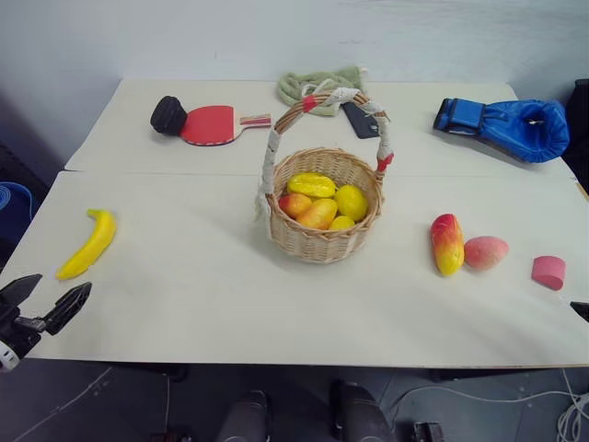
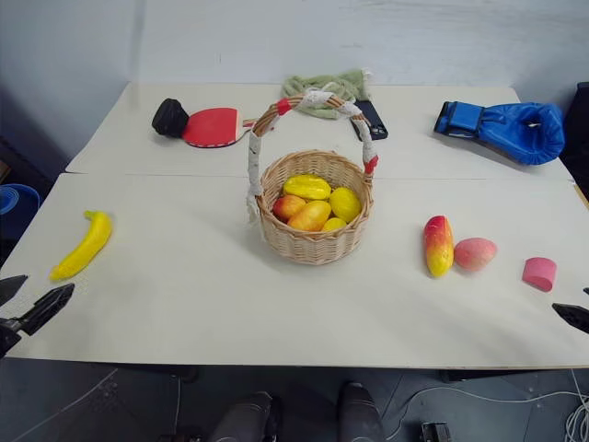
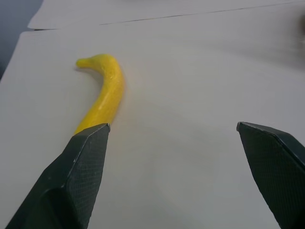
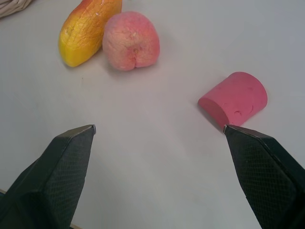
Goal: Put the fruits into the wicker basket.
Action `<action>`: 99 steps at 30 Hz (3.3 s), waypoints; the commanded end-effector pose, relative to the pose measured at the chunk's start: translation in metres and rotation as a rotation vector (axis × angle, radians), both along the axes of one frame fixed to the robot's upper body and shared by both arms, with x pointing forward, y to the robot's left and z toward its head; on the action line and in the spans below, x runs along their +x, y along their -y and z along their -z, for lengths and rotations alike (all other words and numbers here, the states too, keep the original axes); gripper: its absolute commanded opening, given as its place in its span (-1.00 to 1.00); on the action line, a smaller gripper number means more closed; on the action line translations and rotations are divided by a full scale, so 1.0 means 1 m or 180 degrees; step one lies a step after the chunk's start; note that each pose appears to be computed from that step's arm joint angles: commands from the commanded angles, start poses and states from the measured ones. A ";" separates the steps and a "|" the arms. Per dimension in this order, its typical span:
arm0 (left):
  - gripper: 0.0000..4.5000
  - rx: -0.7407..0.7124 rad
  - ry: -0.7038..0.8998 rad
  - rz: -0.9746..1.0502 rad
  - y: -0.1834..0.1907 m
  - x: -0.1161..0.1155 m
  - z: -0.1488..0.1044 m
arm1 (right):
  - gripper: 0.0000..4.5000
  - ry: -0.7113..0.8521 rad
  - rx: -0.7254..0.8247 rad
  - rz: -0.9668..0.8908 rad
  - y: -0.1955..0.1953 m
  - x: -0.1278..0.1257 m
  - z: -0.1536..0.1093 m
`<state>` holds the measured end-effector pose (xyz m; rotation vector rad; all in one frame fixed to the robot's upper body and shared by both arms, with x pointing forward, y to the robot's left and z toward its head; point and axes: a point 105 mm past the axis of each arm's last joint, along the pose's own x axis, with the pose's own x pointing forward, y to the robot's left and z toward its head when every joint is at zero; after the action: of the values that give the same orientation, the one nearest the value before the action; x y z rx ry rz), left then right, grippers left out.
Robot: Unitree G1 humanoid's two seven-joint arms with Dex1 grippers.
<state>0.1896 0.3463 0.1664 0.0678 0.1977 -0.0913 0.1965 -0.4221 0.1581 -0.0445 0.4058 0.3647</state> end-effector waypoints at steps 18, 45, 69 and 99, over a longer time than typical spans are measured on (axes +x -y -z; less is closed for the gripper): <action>1.00 0.0141 0.0008 0.0092 0.007 0.011 -0.003 | 0.99 0.0162 -0.0113 0.0105 0.008 -0.004 -0.006; 1.00 0.0204 -0.0115 0.3909 0.212 0.021 -0.063 | 0.99 0.0200 -0.0593 0.0581 0.014 0.063 0.021; 1.00 0.0319 0.0227 0.4266 0.241 0.044 -0.078 | -0.17 0.0247 -0.0392 0.0834 -0.008 0.120 0.034; 1.00 0.0252 0.0447 0.4418 0.256 0.061 -0.085 | 0.03 0.0225 -0.0233 0.1712 0.030 0.021 0.031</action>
<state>0.2507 0.0905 0.2427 0.2550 0.0280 -1.4602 0.2171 -0.4505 0.1063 0.0102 0.3921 -0.1919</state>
